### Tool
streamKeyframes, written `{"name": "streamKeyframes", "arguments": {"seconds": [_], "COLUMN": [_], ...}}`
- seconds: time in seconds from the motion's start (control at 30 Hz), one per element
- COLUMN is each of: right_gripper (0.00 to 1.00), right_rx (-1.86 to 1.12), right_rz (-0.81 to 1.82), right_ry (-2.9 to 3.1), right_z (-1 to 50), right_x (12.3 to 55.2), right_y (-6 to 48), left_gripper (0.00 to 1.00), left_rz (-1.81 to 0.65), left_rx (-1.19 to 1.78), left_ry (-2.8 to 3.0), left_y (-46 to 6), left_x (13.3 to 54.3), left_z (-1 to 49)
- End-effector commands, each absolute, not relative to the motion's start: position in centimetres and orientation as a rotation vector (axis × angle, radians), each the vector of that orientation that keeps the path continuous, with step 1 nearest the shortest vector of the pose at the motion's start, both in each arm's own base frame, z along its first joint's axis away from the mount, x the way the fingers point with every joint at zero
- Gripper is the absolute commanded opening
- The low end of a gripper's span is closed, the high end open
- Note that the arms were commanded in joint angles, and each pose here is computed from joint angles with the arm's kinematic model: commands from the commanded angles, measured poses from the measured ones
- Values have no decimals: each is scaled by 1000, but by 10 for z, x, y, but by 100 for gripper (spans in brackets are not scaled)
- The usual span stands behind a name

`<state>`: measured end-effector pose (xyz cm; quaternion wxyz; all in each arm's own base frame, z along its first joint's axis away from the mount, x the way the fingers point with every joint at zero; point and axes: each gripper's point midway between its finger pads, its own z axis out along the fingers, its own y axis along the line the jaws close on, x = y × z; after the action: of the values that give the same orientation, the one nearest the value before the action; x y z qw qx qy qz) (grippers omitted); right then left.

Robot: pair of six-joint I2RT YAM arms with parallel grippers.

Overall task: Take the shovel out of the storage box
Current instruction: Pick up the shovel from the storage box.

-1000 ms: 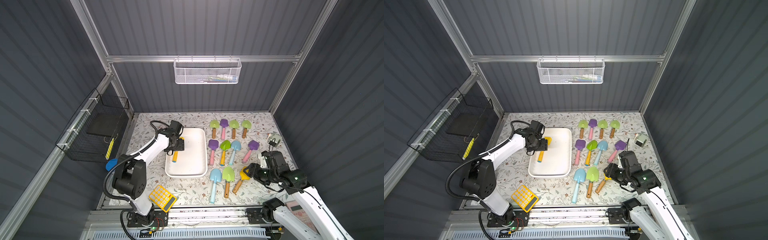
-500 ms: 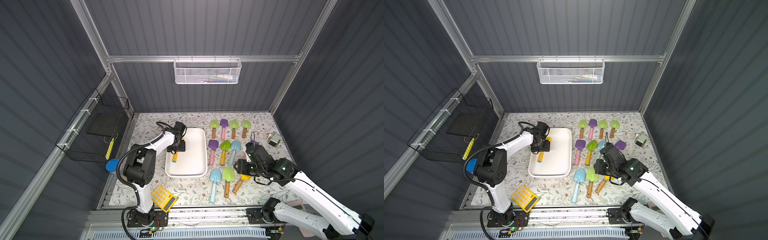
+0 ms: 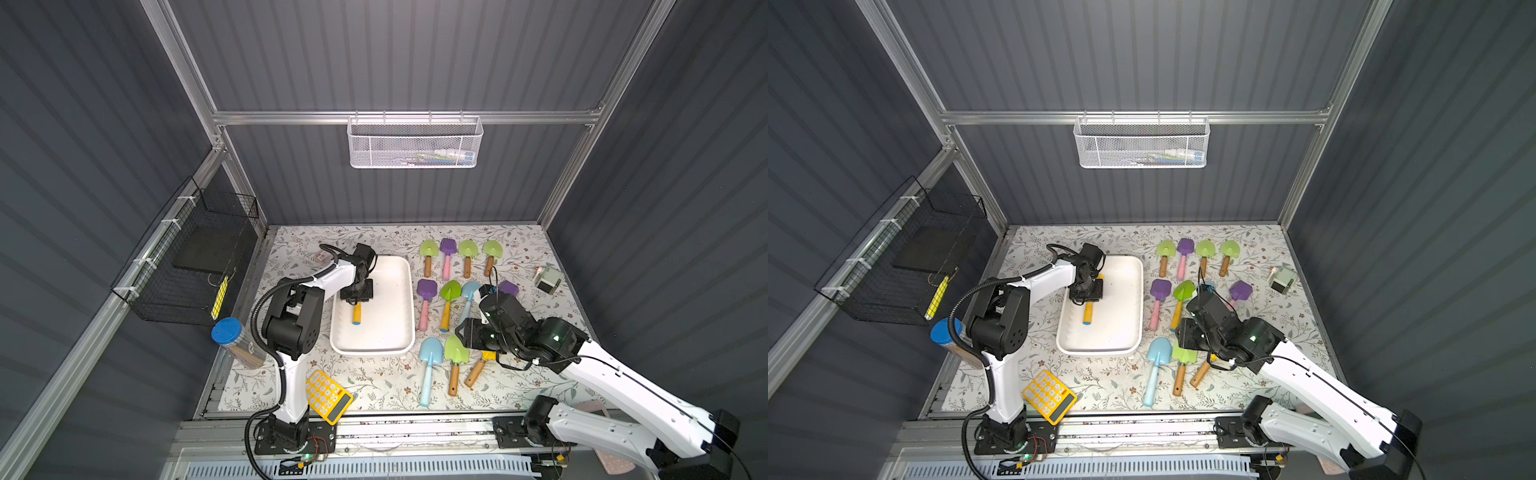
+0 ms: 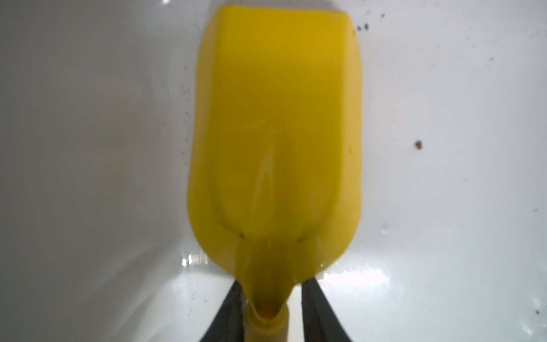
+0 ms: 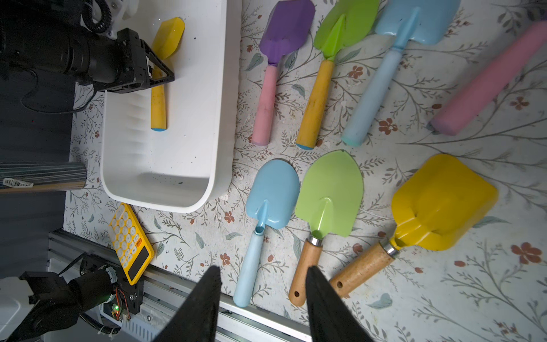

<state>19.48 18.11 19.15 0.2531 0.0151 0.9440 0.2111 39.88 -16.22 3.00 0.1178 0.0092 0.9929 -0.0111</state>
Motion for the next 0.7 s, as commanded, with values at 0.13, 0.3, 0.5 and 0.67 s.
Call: {"name": "streamKeyframes", "arguments": {"seconds": [0.13, 0.3, 0.5, 0.67], "right_gripper": [50, 49, 54, 60], "right_rx": [38, -2, -66, -122], "right_rz": [585, 614, 627, 658], "right_ry": [2558, 2556, 2566, 2542], "right_z": [186, 186, 179, 185], "right_x": [202, 207, 214, 224], "right_y": [191, 209, 237, 264], "left_gripper": [10, 0, 0, 0], "left_rz": [-103, -162, -313, -409], "left_rx": [14, -17, -41, -29], "left_ry": [2946, 2902, 2807, 2751], "left_y": [-167, -173, -191, -208], "left_x": [392, 397, 407, 406], "left_z": [25, 45, 99, 140]}}
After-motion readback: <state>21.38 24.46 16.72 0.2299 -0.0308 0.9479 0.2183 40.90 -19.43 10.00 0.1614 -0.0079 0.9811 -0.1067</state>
